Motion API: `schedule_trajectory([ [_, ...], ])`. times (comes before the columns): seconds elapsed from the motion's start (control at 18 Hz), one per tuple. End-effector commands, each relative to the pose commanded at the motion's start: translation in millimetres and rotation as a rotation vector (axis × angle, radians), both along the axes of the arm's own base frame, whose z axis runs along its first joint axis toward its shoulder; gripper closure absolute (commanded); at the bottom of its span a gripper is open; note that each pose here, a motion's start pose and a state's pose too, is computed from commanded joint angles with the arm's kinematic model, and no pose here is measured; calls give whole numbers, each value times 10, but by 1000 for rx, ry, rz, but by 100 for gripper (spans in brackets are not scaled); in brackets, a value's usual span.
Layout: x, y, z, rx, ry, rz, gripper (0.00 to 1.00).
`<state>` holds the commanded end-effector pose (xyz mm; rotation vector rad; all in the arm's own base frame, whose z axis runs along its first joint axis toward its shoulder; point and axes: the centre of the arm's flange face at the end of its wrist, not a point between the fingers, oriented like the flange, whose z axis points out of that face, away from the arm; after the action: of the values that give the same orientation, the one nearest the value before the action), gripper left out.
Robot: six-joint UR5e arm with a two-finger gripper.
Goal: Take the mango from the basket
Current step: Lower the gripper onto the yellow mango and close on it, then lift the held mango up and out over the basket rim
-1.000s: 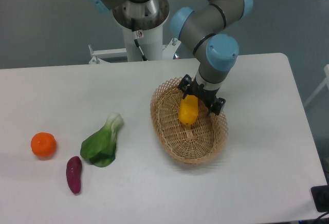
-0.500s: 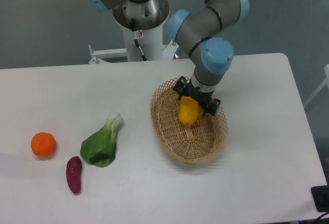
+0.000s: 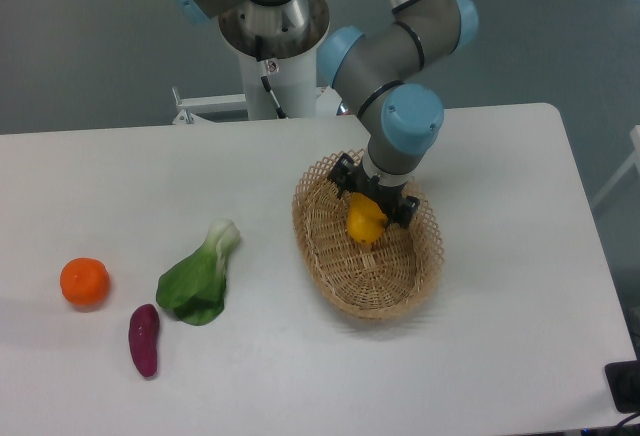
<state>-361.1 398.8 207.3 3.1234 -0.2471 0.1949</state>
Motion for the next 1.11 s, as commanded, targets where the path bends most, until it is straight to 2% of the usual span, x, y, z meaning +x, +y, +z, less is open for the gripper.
schedule_trajectory([
  [0.17,23,-5,-74,21,32,-3,3],
  [0.22,23,-5,-92,21,32,-3,15],
  [0.33,16,-1,-84,23,35,-3,33],
  [0.44,12,-2,-72,21,38,-5,45],
  [0.61,-26,11,3,28,50,-6,52],
  [1.11,-300,130,381,73,118,-6,51],
])
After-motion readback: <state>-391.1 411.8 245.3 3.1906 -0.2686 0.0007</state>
